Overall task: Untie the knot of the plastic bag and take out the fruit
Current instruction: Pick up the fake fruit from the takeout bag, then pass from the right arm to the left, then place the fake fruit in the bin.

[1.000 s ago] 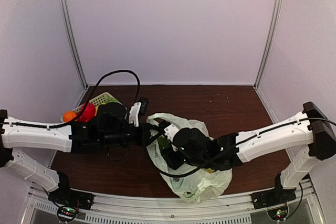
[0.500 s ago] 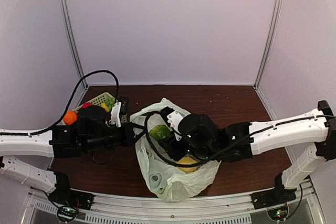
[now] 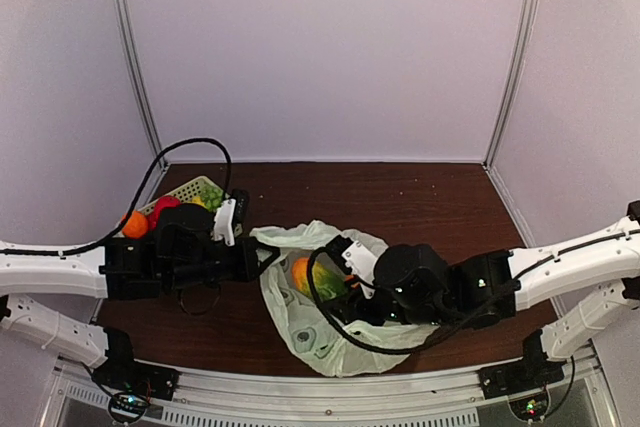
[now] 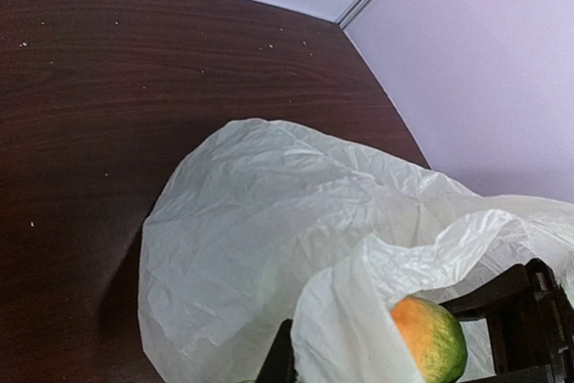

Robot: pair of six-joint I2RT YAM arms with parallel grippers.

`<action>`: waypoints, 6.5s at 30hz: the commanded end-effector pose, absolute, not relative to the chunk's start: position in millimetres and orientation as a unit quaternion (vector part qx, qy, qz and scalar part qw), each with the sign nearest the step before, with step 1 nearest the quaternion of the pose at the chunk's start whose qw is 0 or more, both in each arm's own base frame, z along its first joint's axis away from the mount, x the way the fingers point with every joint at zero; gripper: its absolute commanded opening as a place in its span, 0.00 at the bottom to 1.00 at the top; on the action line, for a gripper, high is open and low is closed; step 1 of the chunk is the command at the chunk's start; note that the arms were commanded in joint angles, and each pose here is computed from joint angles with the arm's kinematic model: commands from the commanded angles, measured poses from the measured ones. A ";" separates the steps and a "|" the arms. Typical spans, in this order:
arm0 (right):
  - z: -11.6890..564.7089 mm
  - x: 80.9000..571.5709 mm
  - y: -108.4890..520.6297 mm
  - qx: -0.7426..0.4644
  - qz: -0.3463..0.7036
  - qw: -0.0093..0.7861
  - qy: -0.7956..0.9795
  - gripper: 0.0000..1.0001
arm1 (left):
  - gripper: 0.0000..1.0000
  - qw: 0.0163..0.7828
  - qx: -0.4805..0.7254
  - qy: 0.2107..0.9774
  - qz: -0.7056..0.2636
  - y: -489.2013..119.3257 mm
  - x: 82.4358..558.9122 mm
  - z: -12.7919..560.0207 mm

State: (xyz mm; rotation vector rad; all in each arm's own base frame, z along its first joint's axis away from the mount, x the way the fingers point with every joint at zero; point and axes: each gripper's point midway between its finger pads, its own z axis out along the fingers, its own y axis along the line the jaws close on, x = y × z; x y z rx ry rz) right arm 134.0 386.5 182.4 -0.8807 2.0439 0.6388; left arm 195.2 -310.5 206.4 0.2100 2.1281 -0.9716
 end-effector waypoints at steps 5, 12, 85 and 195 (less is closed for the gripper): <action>246.4 116.8 381.9 -0.321 0.341 0.437 0.768 0.34 | 0.00 0.391 0.088 0.829 -0.390 -319.9 201.2 213.9; 288.7 115.8 388.9 -0.300 0.392 0.469 0.732 0.35 | 0.00 0.373 0.151 0.811 -0.425 -351.9 192.7 223.8; 345.2 138.4 381.5 -0.303 0.336 0.539 0.711 0.42 | 0.50 0.364 0.178 0.703 -0.585 -374.7 168.9 380.1; 251.5 199.9 350.7 -0.258 0.196 0.478 0.816 0.00 | 0.90 0.371 0.035 0.928 0.005 -83.5 411.9 193.5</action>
